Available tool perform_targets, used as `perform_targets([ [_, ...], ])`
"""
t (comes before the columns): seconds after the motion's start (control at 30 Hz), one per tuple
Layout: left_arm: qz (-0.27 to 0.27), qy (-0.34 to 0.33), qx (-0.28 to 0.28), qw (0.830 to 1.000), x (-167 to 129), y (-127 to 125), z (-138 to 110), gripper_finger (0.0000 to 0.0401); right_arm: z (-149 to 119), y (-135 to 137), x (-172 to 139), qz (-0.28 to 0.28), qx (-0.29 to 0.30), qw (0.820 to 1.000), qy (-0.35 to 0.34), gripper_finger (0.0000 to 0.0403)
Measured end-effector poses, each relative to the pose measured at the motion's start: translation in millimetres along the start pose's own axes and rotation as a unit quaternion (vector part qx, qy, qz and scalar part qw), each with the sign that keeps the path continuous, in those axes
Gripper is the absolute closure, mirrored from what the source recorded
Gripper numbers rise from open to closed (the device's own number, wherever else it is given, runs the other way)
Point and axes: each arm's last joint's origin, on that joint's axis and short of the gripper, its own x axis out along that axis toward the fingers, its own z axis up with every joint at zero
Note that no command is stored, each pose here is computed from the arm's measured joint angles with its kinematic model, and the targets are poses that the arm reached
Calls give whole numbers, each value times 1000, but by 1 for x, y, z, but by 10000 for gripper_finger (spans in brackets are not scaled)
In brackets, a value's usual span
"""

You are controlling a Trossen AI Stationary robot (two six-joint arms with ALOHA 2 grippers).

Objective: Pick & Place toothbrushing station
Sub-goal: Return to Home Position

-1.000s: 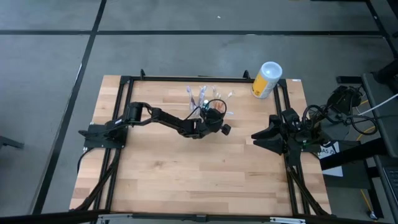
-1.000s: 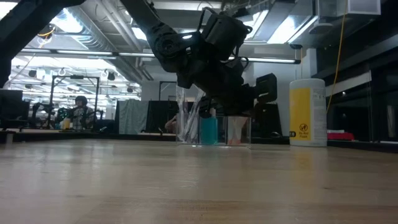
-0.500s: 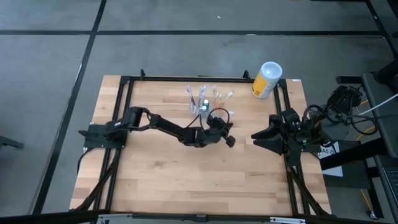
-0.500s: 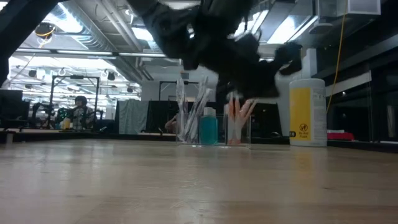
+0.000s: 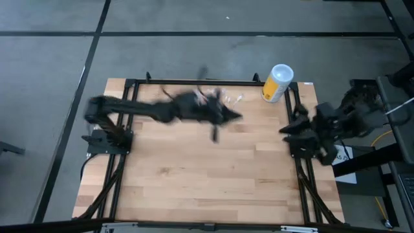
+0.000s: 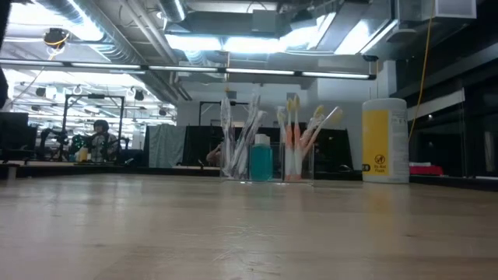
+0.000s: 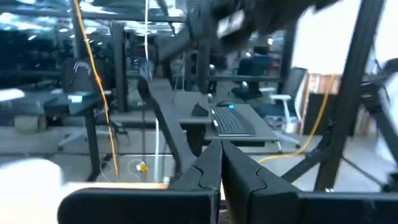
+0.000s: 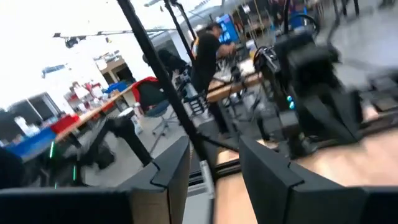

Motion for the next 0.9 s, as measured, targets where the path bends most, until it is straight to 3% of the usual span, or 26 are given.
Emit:
perform_targets([
  [0.1,-8,22,33,999,-53,26,54,399,11,-10,-20,6,-59,998,-11,263],
  [0.2,-3,35,39,999,-107,36,92,399,13,-22,-33,-20,-109,994,-2,263],
  [0.33,-2,15,24,1000,-161,31,113,399,-10,-40,-34,-56,-152,987,11,263],
  [0.47,18,21,10,1000,-187,24,92,399,-36,-57,-32,-56,-163,985,-12,263],
  [0.8,27,7,17,999,-223,23,-18,399,-108,-103,-44,-9,-174,984,-39,263],
  [0.9,25,4,19,1000,-235,27,-46,399,-124,-116,-45,-22,-180,983,-36,263],
])
